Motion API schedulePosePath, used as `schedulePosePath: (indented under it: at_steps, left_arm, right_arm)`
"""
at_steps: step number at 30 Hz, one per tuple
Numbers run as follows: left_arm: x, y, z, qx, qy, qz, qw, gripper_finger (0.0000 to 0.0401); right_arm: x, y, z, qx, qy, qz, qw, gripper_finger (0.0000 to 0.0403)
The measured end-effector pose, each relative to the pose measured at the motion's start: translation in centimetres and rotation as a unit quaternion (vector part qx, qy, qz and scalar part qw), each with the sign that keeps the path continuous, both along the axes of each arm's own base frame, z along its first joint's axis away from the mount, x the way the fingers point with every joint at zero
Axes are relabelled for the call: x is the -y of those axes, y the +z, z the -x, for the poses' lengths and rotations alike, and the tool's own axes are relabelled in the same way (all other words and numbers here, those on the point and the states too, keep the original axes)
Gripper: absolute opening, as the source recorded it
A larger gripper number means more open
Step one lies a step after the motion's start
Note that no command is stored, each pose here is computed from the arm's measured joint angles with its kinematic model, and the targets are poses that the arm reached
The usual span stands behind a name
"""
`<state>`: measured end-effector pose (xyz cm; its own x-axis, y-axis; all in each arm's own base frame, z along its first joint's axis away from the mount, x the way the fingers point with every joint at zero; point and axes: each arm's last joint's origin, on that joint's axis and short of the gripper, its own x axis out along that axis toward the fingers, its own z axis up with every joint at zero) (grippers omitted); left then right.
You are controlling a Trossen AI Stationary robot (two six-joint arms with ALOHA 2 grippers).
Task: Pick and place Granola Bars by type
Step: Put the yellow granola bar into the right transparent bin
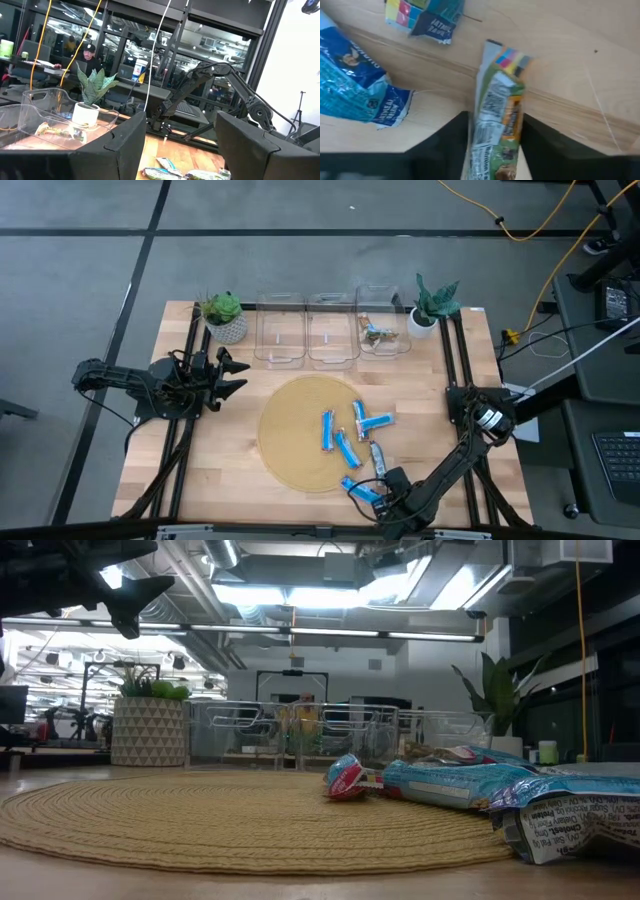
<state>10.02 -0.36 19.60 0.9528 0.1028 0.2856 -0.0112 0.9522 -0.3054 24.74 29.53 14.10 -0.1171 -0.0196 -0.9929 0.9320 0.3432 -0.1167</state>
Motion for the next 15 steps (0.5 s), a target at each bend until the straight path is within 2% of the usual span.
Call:
schedulePosePath:
  at_steps: [8, 11, 15]
  left_arm:
    - [0.0, 0.0, 0.0, 0.000, 0.000, 0.000, 1.000, 0.0226]
    - [0.0, 0.0, 0.0, 0.000, 0.000, 0.000, 1.000, 0.0226]
    - [0.0, 0.0, 0.0, 0.000, 0.000, 0.000, 1.000, 0.0226]
  right_arm:
    - [0.0, 0.1, 0.0, -0.003, -0.001, -0.001, 1.000, 0.0060]
    - [0.0, 0.6, 0.0, 0.002, 0.000, -0.007, 1.000, 0.0046]
    - [0.2, 2.0, 0.2, 0.013, 0.000, -0.016, 1.000, 0.0048]
